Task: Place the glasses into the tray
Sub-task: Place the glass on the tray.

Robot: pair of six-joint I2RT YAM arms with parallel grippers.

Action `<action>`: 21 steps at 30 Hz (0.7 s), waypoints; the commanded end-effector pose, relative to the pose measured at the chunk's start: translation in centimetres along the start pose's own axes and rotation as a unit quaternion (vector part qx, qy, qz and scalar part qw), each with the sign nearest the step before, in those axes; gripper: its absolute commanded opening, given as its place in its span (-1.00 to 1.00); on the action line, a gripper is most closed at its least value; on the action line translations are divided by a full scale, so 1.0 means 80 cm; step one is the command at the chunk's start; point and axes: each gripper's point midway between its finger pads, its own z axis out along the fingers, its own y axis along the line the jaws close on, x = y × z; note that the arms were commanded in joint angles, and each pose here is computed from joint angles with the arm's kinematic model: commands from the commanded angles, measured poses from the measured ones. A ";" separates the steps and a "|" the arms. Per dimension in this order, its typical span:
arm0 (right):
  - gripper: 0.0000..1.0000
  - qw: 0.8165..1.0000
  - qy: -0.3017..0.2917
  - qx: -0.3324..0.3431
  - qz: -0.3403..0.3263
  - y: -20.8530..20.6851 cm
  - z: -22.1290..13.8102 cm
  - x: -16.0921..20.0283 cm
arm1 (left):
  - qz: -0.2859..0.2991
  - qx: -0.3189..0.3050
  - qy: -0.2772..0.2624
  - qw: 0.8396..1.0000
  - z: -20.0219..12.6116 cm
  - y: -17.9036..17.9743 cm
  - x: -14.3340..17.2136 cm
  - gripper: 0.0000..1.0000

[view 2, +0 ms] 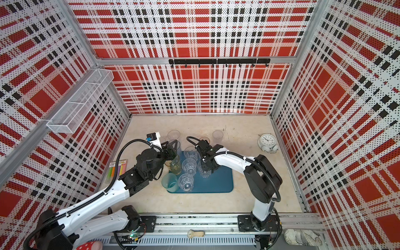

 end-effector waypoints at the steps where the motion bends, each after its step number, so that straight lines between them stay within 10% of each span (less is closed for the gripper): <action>1: -0.31 0.999 -0.024 -0.026 0.015 0.003 -0.034 -0.014 | 0.001 -0.002 -0.016 1.000 -0.001 -0.001 -0.013 0.21; 12: -0.16 0.991 -0.064 -0.099 0.059 -0.006 -0.090 -0.042 | 0.003 -0.026 -0.028 0.999 -0.003 0.022 -0.032 0.23; 21: 0.09 0.976 -0.156 -0.124 0.092 -0.021 -0.141 -0.077 | -0.053 -0.088 0.038 0.994 0.025 0.124 -0.050 0.27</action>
